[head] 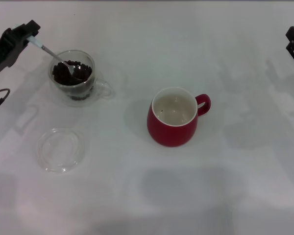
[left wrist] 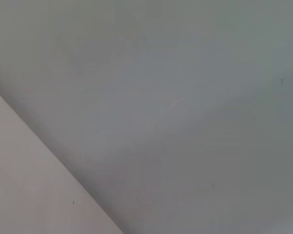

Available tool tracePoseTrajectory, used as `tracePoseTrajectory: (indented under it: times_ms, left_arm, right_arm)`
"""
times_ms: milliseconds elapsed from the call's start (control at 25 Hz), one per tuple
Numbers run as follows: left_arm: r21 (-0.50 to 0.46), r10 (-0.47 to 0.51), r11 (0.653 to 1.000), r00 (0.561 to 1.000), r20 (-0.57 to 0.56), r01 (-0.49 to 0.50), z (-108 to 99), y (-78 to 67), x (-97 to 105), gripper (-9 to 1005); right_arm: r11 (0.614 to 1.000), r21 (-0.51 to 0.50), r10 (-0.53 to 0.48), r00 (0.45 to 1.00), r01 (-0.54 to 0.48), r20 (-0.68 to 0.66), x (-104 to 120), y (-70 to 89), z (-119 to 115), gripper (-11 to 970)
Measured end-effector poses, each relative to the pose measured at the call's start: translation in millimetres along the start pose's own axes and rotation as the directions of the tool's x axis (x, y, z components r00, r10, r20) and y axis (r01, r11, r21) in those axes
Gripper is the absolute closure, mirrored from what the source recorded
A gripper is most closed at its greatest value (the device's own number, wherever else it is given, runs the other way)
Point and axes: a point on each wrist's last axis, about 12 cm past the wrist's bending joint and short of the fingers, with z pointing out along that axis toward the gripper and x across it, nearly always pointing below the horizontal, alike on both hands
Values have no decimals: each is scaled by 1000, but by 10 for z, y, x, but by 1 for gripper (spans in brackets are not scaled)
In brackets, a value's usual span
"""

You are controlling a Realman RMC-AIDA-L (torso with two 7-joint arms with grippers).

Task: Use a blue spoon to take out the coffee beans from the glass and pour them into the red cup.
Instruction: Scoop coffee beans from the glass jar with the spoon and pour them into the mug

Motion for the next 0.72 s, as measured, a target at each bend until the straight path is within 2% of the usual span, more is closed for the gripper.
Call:
tracePoseTrajectory:
  times_ms: [240, 440, 520, 640, 720]
  left_arm:
    - [29, -39, 999, 999, 32, 38, -116, 16, 19, 863]
    - [85, -65, 994, 997, 29, 63, -149, -33, 48, 862]
    - [136, -81, 988, 997, 15, 79, -155, -91, 67, 862]
    - [156, -81, 985, 997, 6, 79, -140, -122, 71, 864]
    - [212, -69, 974, 997, -42, 76, -40, -232, 101, 864]
  right_arm:
    - [1000, 4, -3, 1000, 3, -6, 9, -14, -23, 245]
    - [1000, 5, -8, 1000, 8, -8, 11, -19, -27, 245]
    - [1000, 4, -8, 1000, 8, -9, 12, -18, -28, 245]
    - [1000, 1, -9, 1000, 9, -9, 11, -14, -28, 245]
    - [1000, -2, -9, 1000, 9, -6, 8, -10, -28, 245]
